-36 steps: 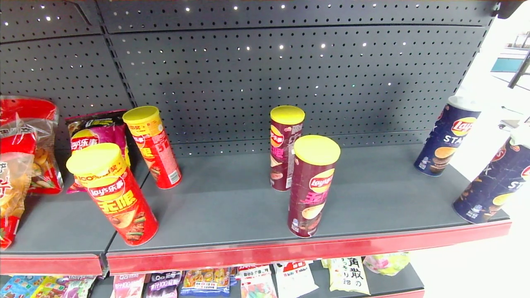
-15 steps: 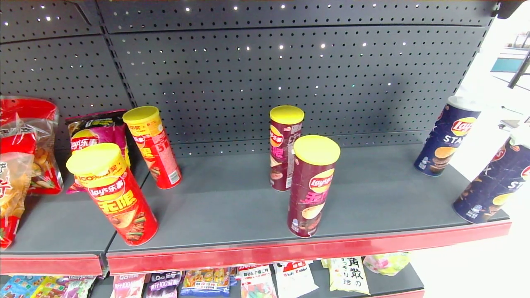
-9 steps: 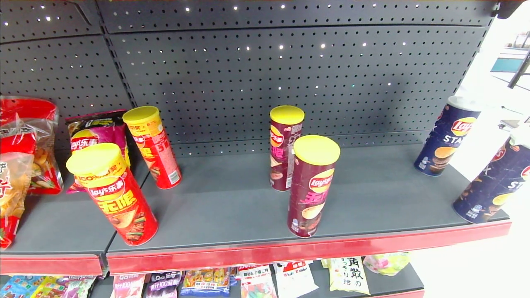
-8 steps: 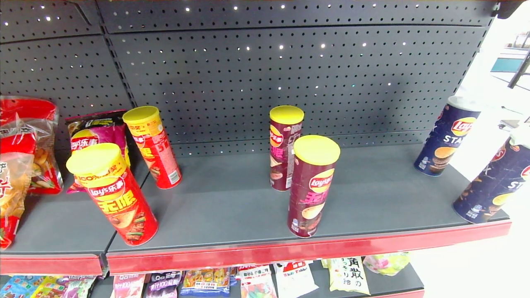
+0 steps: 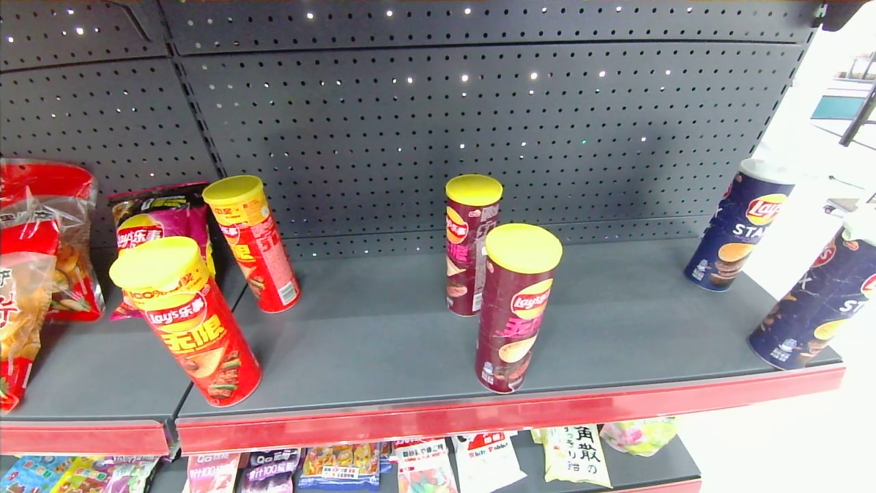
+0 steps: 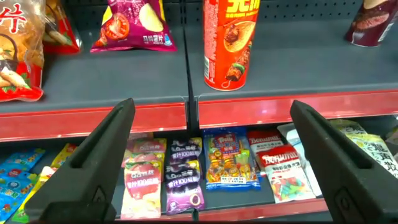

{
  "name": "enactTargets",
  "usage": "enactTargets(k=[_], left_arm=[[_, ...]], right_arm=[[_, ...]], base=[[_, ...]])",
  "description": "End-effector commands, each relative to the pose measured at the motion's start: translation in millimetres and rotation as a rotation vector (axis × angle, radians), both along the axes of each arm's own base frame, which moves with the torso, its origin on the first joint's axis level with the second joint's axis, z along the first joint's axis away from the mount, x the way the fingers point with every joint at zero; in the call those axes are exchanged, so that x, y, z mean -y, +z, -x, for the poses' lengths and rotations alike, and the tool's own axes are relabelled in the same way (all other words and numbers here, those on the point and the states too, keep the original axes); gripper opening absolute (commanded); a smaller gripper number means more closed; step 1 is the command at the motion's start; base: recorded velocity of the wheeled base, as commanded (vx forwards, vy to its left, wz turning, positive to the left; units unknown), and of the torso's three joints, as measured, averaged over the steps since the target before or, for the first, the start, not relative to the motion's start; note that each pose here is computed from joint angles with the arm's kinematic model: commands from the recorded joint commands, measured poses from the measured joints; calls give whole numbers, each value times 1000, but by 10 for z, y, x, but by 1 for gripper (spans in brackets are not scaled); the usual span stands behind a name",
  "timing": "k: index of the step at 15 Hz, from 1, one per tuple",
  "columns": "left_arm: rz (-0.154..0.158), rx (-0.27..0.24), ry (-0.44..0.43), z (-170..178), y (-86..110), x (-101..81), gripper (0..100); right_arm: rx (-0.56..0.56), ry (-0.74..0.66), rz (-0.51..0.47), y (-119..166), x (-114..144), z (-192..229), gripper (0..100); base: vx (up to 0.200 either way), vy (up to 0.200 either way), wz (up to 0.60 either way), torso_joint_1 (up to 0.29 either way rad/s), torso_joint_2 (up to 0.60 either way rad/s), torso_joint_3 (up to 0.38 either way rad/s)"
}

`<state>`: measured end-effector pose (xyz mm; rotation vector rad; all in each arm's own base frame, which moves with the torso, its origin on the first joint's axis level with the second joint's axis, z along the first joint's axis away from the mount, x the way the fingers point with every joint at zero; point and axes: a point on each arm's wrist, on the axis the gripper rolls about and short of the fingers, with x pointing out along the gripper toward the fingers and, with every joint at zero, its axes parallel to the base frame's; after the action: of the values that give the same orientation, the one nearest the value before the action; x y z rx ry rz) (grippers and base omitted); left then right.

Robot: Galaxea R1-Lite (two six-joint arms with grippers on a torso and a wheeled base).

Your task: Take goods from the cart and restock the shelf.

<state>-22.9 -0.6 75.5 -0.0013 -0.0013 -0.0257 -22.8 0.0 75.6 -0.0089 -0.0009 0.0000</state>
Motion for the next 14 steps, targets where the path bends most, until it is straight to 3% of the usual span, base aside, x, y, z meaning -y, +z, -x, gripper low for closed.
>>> enactTargets(k=[1,4,9,14], left_arm=[[0,0,0,-1,2,0,100],[0,0,0,-1,2,0,100],[0,-1,0,-1,0,0,100],[0,-1,0,-1,0,0,100]], right_arm=[[1,0,0,0,0,0,100],[1,0,0,0,0,0,100],[2,0,0,4,0,1,100],[2,0,-3,4,0,1,100]], base=[[0,0,0,0,0,0],[0,0,0,0,0,0],[0,0,600,0,1,1],[0,0,0,0,0,0]])
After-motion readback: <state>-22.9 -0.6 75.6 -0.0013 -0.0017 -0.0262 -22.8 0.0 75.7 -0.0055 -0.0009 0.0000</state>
